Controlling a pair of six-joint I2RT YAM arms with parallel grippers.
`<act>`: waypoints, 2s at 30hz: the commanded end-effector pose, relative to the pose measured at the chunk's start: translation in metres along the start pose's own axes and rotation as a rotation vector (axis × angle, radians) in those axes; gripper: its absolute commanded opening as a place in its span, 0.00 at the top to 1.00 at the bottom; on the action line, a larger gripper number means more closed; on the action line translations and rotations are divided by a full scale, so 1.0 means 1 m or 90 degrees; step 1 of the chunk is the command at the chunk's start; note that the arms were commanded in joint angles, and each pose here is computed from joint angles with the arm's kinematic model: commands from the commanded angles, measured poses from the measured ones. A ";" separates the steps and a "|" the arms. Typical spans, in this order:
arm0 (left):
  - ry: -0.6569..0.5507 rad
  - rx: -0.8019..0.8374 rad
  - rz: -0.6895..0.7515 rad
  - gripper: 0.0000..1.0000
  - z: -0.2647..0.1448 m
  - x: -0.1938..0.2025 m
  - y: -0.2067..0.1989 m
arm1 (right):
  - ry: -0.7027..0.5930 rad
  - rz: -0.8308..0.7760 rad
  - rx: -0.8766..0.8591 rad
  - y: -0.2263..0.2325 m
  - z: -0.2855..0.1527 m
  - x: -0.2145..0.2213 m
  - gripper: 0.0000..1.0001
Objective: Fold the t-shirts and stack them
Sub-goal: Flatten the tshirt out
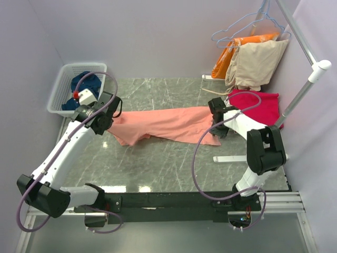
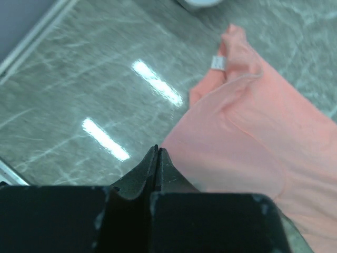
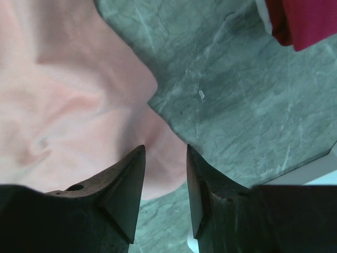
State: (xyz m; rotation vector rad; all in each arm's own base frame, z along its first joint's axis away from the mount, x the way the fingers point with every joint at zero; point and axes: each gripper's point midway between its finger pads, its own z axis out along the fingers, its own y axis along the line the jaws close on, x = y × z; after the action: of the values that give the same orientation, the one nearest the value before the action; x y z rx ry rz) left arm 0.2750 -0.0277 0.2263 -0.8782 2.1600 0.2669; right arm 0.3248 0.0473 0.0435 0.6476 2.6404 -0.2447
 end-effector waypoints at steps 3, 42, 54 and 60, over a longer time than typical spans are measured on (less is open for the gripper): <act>-0.123 -0.084 -0.053 0.99 -0.019 -0.053 0.043 | 0.021 0.007 -0.009 0.006 0.006 0.009 0.59; -0.057 -0.044 0.006 0.99 0.008 -0.034 0.017 | 0.133 -0.107 -0.039 0.016 -0.005 0.103 1.00; -0.120 -0.029 -0.024 0.99 -0.016 -0.077 0.023 | -0.106 -0.034 -0.077 0.007 -0.114 -0.002 1.00; -0.201 0.023 -0.082 0.99 -0.051 -0.137 0.017 | -0.282 0.040 -0.137 -0.017 -0.219 -0.079 1.00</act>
State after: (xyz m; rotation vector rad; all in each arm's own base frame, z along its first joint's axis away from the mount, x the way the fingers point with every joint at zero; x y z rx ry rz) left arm 0.2955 0.0143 0.2931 -0.8809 1.9936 0.3296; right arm 0.3061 0.0911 0.1909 0.4960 2.4004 -0.0293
